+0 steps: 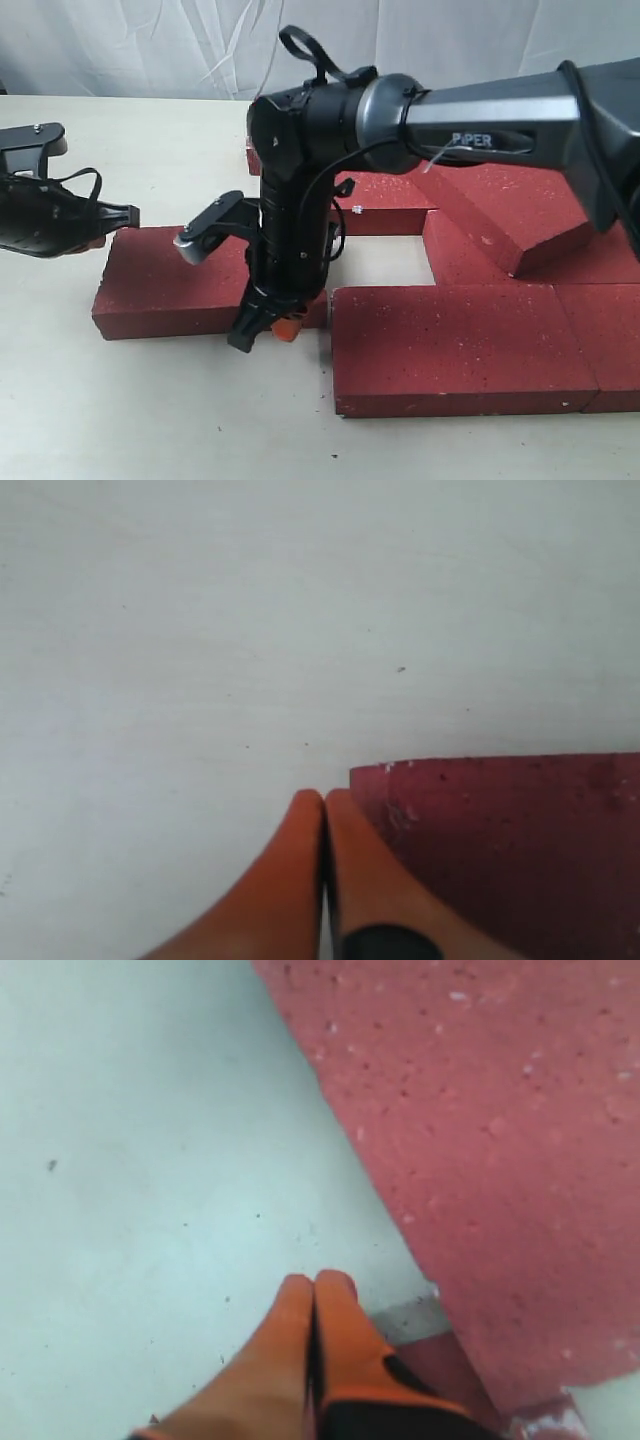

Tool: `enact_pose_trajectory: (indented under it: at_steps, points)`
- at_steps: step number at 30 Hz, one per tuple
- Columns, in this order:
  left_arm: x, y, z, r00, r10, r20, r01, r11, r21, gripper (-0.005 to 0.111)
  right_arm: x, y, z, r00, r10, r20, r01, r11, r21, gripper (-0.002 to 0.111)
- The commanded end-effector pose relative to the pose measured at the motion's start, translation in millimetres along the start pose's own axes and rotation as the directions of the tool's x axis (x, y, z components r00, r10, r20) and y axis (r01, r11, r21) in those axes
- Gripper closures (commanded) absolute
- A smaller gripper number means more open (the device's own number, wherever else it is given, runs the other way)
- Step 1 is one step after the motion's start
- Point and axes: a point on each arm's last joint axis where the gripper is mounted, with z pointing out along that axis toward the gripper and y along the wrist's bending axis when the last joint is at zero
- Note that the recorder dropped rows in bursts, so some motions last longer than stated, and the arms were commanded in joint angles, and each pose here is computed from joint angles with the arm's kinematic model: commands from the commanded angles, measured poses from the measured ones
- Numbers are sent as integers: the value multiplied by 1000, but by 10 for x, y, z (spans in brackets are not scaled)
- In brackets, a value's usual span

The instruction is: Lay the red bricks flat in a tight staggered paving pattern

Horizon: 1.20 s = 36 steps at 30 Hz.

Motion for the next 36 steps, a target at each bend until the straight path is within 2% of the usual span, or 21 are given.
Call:
enact_pose_trajectory:
  at_steps: [1,5,8,12,15,19,23,26,29,32,36]
  points:
    - [-90,111,-119,999,-16,44,16,1000,-16,107,38,-94,-396,996,-20,90,11,995,96,109]
    - [-41,236,-106,999,-13,-29,13,1000,-29,107,150,-396,-568,986,83,146,-105,983,149,109]
    - [18,234,-58,997,-4,-80,2,1000,-24,107,241,-635,-617,953,231,194,-257,959,122,109]
    - [101,207,39,989,14,-144,-17,1000,-17,107,371,-860,-595,938,300,174,-322,939,116,109]
    - [129,214,97,987,-19,-161,17,1000,-19,107,429,-967,-619,915,356,191,-381,918,110,109]
    - [88,210,96,990,-37,-135,34,999,-20,107,427,-969,-620,910,365,196,-389,916,101,109]
    - [100,119,104,991,-8,-136,8,1000,-4,107,398,-950,-621,902,374,217,-397,914,77,109]
    - [102,33,113,993,23,-118,-22,1000,5,107,363,-877,-619,896,384,221,-391,920,-14,109]
    - [87,0,118,995,32,-92,-32,999,5,107,284,-695,-607,927,306,219,-281,950,-135,109]
    - [77,-9,118,996,15,-86,-15,1000,7,107,246,-619,-594,935,281,218,-254,957,-142,109]
    - [65,-21,120,997,-4,-71,5,1000,7,107,177,-359,-567,957,229,177,-188,956,-225,109]
